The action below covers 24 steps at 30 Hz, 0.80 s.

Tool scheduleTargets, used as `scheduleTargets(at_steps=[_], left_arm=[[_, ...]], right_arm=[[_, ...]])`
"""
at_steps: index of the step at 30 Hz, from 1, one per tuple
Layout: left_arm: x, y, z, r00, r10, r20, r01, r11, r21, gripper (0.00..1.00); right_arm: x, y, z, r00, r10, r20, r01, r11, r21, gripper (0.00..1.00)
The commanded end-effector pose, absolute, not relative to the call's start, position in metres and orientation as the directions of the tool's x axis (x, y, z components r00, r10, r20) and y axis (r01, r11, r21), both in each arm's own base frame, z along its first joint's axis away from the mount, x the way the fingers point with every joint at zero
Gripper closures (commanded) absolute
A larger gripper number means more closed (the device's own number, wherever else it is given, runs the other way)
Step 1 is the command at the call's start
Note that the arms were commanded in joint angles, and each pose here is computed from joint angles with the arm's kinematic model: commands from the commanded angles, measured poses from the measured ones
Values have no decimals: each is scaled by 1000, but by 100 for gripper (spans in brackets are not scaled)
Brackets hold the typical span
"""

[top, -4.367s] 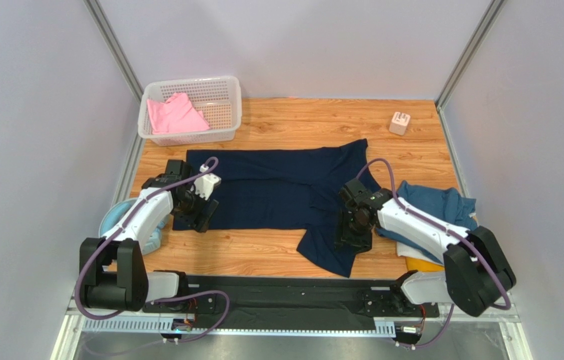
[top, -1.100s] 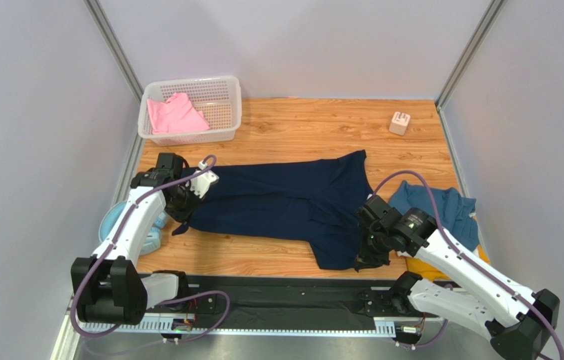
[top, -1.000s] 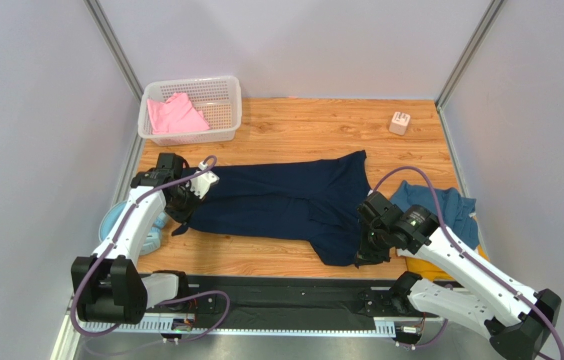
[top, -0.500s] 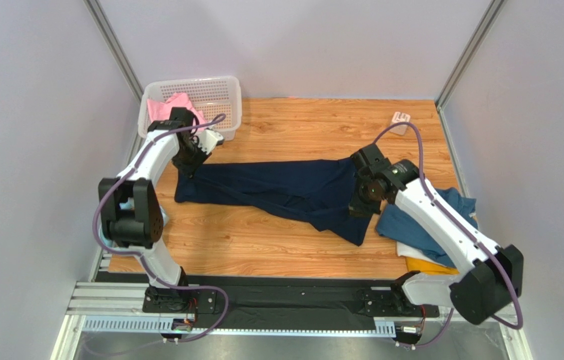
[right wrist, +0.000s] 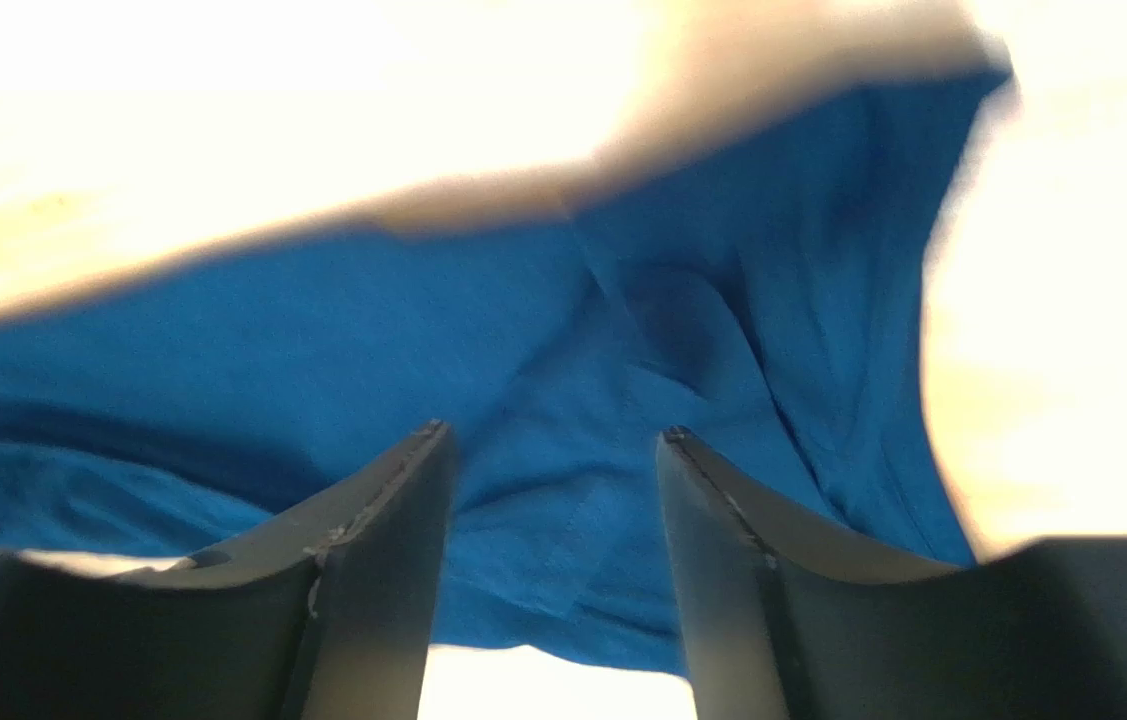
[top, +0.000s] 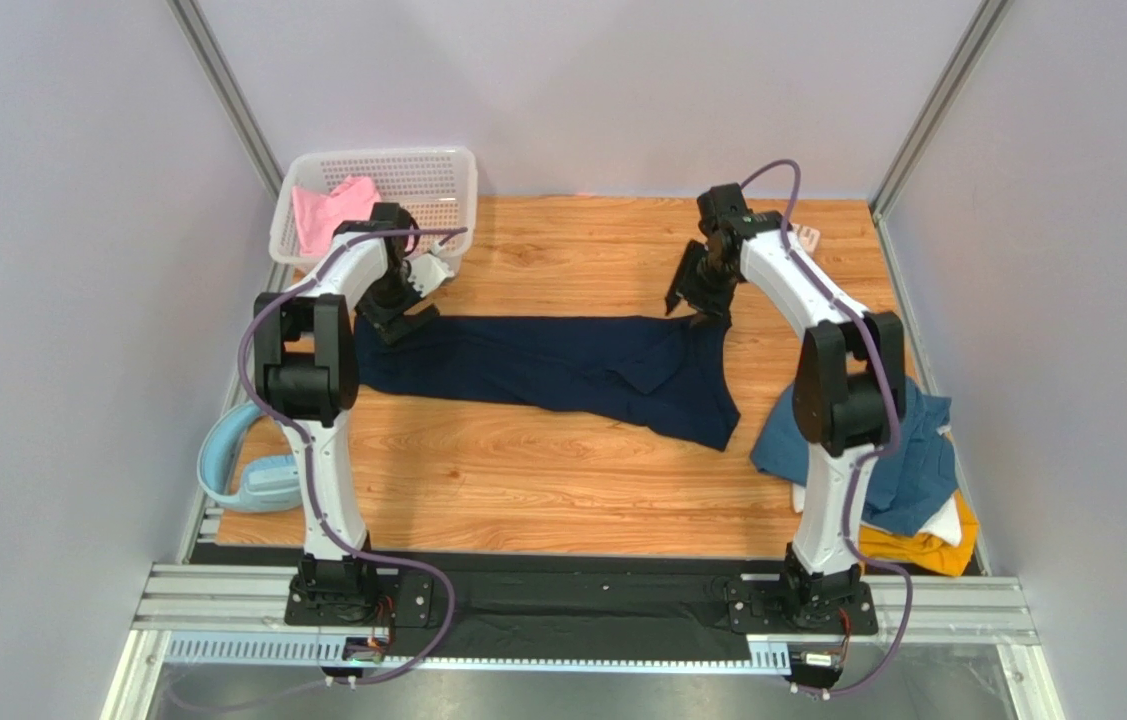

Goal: Fold and stack the t-shirts
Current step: Fold the other side of the tshirt into a rectangle

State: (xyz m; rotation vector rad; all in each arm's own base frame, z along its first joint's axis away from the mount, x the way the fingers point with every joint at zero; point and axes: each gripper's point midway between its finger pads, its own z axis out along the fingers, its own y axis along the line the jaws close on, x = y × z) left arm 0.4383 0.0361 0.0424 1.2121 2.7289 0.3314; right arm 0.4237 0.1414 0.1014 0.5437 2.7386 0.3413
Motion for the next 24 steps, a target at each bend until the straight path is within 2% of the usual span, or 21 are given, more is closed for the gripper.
scheduleTargets(at_steps=[1,5,8,9,11,13,17,22,24], left_arm=[[451,47,88,-661,746,-84,666,634,392,0],[421,28,135,-628,742,-235,641,665,384,0],[391,5,155,-589,746,-312,653,666,359,0],[384,-6,158,-567,757,-326,670,654,352,0],[366,-19,163,-550,746,-376,680,661,318,0],[355,-36,161,-534,734,-420,701,662,264,0],[342,-56,129,-534,719,-445,719,663,209,0],[354,-72,91,-524,763,-378,742,627,237,0],[370,-78,91,-531,756,-384,731,637,244,0]], right_arm=[[456,152,122,-892,346,-289,262,919,293,38],[466,128,143,-856,349,-382,290,935,204,33],[456,128,163,-844,351,-405,273,932,237,32],[441,138,154,-867,335,-368,251,933,258,32],[418,154,170,-868,310,-388,197,932,303,33],[383,166,155,-894,276,-354,157,931,329,34],[330,197,117,-942,160,-296,63,947,314,36],[310,209,88,-961,78,-266,4,963,270,40],[310,210,80,-966,72,-248,6,966,260,42]])
